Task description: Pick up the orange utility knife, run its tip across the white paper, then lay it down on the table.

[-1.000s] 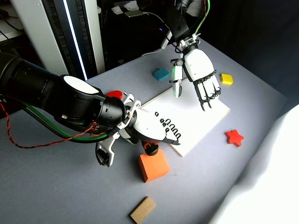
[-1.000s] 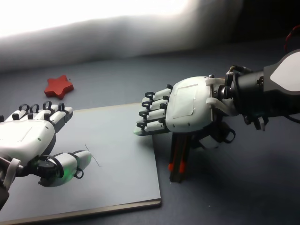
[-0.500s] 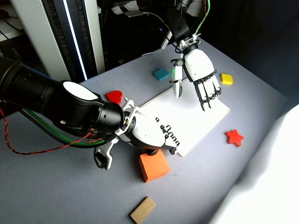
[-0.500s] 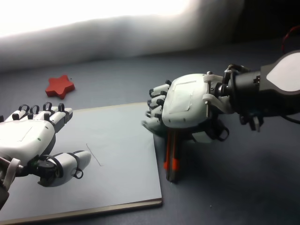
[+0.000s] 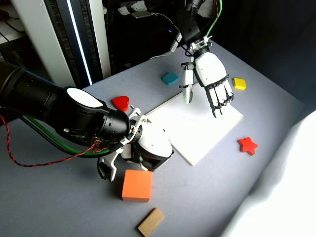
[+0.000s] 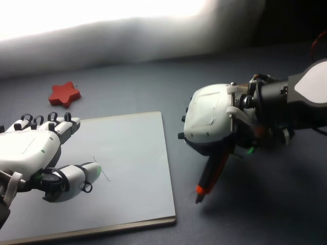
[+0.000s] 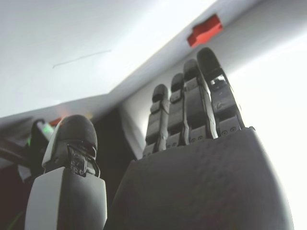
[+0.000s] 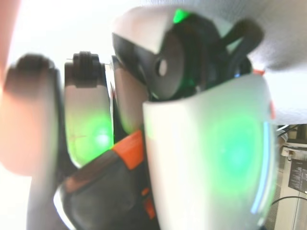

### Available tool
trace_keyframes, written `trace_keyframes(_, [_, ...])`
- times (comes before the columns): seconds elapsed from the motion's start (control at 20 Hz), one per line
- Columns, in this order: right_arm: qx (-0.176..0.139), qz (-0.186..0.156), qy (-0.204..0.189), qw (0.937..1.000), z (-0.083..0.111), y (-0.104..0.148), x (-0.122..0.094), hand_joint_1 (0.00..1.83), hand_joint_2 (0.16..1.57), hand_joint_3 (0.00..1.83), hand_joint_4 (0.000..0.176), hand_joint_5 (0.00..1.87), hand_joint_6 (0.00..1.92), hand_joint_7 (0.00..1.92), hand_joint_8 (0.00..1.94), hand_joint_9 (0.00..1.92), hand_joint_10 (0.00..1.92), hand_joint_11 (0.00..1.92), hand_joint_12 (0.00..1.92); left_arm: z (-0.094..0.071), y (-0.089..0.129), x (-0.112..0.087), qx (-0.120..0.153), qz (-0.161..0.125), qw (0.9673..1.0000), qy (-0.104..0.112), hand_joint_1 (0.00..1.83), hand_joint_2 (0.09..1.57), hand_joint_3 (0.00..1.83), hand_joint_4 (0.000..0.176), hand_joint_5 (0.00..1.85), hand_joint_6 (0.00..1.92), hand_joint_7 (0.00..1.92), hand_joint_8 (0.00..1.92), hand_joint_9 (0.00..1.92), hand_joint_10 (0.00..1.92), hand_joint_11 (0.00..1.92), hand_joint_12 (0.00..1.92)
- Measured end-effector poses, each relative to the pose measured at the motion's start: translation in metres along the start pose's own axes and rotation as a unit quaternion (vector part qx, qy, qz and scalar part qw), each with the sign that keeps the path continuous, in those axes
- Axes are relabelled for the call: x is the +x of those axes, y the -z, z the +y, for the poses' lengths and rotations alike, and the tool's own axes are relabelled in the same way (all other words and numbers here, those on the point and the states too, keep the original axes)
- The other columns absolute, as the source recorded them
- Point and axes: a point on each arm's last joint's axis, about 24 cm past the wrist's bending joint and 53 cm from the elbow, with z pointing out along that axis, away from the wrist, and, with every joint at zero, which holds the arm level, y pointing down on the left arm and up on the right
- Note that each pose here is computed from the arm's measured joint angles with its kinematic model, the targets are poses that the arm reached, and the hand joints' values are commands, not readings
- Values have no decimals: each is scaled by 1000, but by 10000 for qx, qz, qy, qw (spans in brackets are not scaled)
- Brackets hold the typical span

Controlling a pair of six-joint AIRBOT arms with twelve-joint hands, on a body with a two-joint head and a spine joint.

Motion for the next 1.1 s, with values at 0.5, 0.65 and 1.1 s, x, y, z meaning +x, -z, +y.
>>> trace_keyframes(0.5, [12, -693, -243, 9973, 13, 24, -59, 1458, 1047, 680, 176, 1509, 1921, 1735, 1941, 1866, 1921, 1921, 1921, 1, 0, 0, -22, 4, 10000, 14, 241, 1274, 0, 39, 106, 1, 135, 1, 224, 4, 0, 866])
trace_keyframes(0.65, [376, -1150, -288, 9922, 7, 21, -86, 1479, 1046, 681, 176, 1503, 1921, 1723, 1941, 1851, 1921, 1921, 1921, 4, -3, -2, -45, -24, 10000, 18, 266, 1272, 0, 35, 124, 6, 148, 3, 225, 3, 0, 850])
trace_keyframes(1.1, [536, -1552, -348, 9858, 37, -15, -105, 1424, 1051, 675, 176, 1466, 1921, 1699, 1941, 1828, 1921, 1914, 1921, 42, -31, -50, -513, -536, 9972, 88, 253, 1274, 1, 36, 124, 2, 149, 3, 237, 6, 0, 876])
